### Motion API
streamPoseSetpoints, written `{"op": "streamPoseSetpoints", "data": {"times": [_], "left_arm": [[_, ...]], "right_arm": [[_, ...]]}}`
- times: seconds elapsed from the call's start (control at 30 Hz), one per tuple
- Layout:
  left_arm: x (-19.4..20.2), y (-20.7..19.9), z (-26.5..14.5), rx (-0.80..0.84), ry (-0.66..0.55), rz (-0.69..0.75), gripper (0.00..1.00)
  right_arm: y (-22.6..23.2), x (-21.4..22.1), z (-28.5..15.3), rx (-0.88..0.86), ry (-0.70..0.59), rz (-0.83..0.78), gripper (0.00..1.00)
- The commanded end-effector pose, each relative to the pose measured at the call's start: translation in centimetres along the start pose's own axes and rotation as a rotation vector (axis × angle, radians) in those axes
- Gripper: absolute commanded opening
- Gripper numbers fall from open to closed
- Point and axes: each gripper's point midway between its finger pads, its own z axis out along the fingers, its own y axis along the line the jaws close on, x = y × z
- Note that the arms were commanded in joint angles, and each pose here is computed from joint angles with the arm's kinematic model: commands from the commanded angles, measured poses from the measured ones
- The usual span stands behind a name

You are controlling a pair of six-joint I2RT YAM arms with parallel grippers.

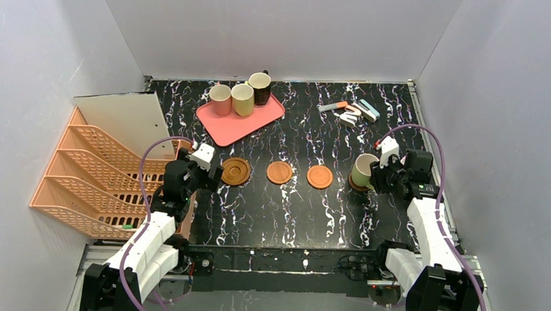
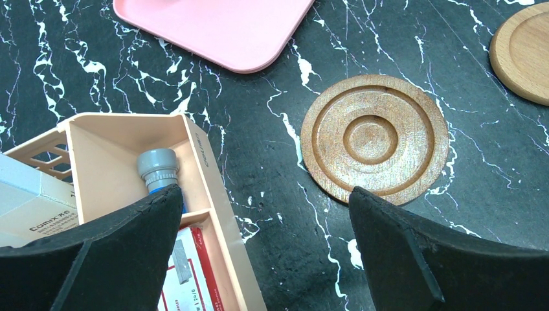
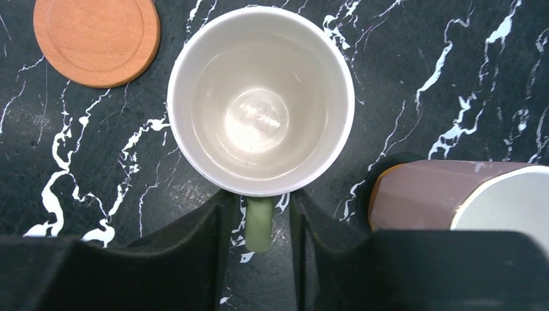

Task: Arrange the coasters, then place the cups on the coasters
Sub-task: Place the cup on the coaster, then pick up the cup from the tray.

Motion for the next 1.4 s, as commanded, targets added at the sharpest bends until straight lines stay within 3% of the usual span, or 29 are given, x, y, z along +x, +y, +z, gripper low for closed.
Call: {"op": "streamPoseSetpoints", "data": {"times": [0.0,0.13,0.17,0.37,0.57,0.87,1.1,1.37], "left_arm": [[-0.3,0.5,-0.1,-0.022,-0.019,0.004,0.98],[-0.8,0.9,0.0,-0.039,-0.021,-0.003,0.98],[-1.2,1.1,0.0,-0.046,-0.022,-0.003,0.98],[-4.6,2.3,0.6,-0.050,-0.007,-0.014,0.98],[-9.3,3.2,2.8,-0.004,-0.018,-0.006,0.98],[-14.1,5.7,11.0,-0.013,0.034,-0.085,0.98],[-14.2,8.0,18.2,-0.098,0.125,-0.196,0.98],[-12.1,9.7,21.4,-0.214,0.191,-0.255,0.98]], "right_arm": [[-1.1,-3.7,-1.9,0.051,-0.096,-0.051,0.53],[-1.6,-5.6,-3.6,0.090,-0.136,-0.063,0.93],[-1.7,-6.1,-4.1,0.094,-0.137,-0.059,0.98],[-1.3,-8.7,-5.8,0.029,-0.084,0.029,0.99],[0.1,-11.2,-5.8,-0.083,-0.112,0.056,0.99],[2.0,-12.8,-3.1,-0.212,-0.132,0.051,0.99],[3.8,-11.9,-0.4,-0.172,-0.104,-0.030,0.99],[5.2,-10.9,1.3,-0.183,-0.071,-0.087,0.99]]}}
